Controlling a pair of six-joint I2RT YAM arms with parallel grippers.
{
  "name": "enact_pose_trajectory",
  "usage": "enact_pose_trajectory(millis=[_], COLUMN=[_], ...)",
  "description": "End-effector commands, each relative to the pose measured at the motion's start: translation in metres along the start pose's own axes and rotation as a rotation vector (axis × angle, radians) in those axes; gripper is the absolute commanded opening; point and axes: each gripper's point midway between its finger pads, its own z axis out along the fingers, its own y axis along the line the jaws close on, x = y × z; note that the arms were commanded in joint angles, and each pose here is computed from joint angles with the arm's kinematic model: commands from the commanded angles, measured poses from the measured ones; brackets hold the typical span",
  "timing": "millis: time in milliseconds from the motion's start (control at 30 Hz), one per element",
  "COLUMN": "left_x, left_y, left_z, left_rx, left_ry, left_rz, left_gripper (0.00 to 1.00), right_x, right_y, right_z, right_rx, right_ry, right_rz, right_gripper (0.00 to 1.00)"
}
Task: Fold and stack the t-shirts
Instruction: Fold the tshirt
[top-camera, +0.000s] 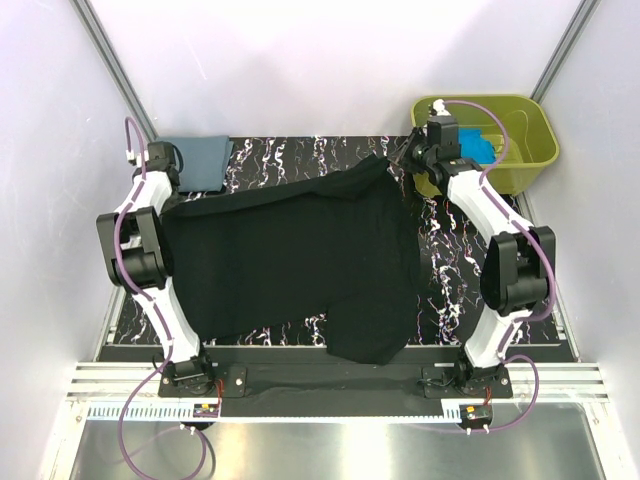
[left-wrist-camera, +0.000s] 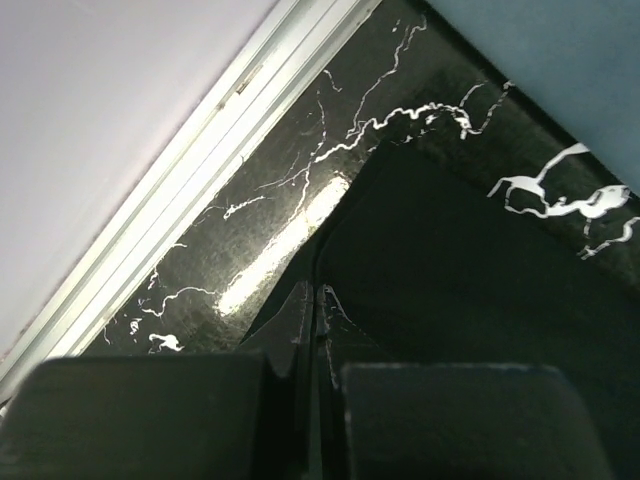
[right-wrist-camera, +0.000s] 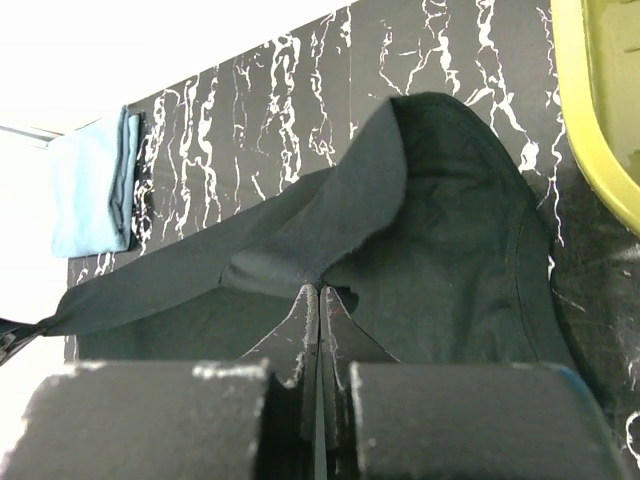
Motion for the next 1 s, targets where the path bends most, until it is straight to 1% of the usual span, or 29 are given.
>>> enact_pose_trajectory(millis=[0, 200, 333, 500, 733, 967], left_x=[-0.004, 0.009, 0.018, 0.028, 0.034, 0.049], left_y=[0.001, 0.001, 0.005, 0.008, 0.016, 0.025], left_z=[0.004, 0.014, 0.016, 0.018, 0.009, 0.003], left_rx=[0.006, 0.000, -0.012, -0.016, -0.027, -0.037], left_ry=[0.025, 0.071, 0.097, 0.133, 0.143, 0.176], left_rz=[-0.016, 0.008, 0.016, 0.030, 0.041, 0.026], left_gripper=[0.00, 0.00, 0.00, 0.00, 0.00, 0.00], right_x=[-0.011, 0.009, 0.016, 0.024, 0.042, 0.045], right_y=[0.010, 0.002, -0.004, -0.014, -0.031, -0.038], right_z=[-0.027, -0.042, -0.046, -0.038, -0.023, -0.018], right_rx=[-0.005, 0.007, 0.027, 0.052, 0.088, 0.113], right_ry=[-0.024, 0.014, 0.019, 0.038, 0.088, 0.094], right_rz=[-0.014, 0.026, 0.020, -0.001, -0.013, -0.021], right_gripper=[0.00, 0.00, 0.00, 0.00, 0.00, 0.00])
